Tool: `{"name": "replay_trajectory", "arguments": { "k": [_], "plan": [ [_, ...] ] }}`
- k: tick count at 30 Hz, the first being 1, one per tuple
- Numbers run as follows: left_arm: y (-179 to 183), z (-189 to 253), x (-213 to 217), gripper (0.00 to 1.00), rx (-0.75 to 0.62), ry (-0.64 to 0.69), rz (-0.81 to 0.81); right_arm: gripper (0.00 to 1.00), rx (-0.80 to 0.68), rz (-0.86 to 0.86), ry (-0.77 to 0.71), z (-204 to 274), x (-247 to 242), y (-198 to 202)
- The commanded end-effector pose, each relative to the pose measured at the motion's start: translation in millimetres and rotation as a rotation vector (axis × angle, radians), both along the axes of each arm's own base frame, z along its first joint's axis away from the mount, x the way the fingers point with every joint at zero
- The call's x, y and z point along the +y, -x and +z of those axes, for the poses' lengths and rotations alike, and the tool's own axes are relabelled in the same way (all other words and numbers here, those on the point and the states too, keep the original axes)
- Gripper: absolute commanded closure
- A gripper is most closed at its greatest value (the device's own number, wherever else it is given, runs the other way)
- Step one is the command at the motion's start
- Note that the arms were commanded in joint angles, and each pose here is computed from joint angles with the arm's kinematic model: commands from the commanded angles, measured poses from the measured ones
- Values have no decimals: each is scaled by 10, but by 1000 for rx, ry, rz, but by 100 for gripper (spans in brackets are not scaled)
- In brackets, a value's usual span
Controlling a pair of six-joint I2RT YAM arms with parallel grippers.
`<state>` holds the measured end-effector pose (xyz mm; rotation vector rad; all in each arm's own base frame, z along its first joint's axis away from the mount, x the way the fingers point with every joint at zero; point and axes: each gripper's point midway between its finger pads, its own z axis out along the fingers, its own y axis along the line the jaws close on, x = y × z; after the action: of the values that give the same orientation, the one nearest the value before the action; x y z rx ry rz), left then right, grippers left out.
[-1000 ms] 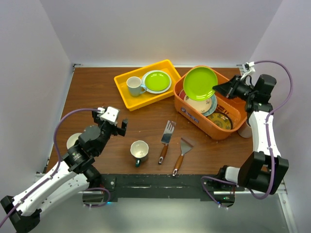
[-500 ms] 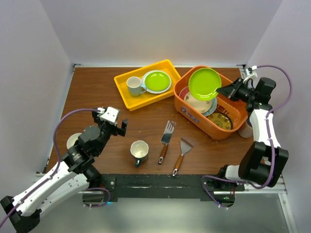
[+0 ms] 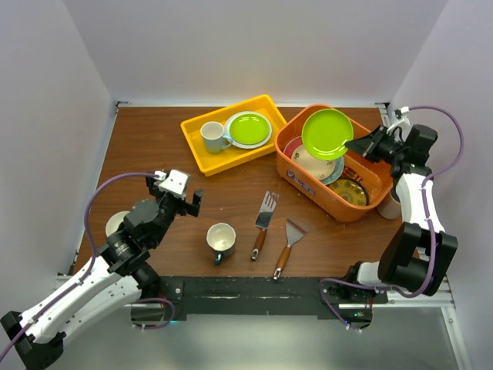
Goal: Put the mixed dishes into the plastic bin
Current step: Place the plate in the plastic bin.
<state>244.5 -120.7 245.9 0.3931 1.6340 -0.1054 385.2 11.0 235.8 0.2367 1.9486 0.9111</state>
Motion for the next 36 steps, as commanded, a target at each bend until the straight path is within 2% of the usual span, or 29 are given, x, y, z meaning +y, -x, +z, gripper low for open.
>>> {"name": "replay_trajectory", "arguments": {
  "k": [1, 36],
  "plan": [
    [-21, 100, -11, 0, -33, 26, -3, 100, -17, -19, 0, -7, -52, -74],
    [-23, 100, -23, 0, -33, 26, -7, 100, 65, -83, 7, -325, -162, -132]
  ]
}}
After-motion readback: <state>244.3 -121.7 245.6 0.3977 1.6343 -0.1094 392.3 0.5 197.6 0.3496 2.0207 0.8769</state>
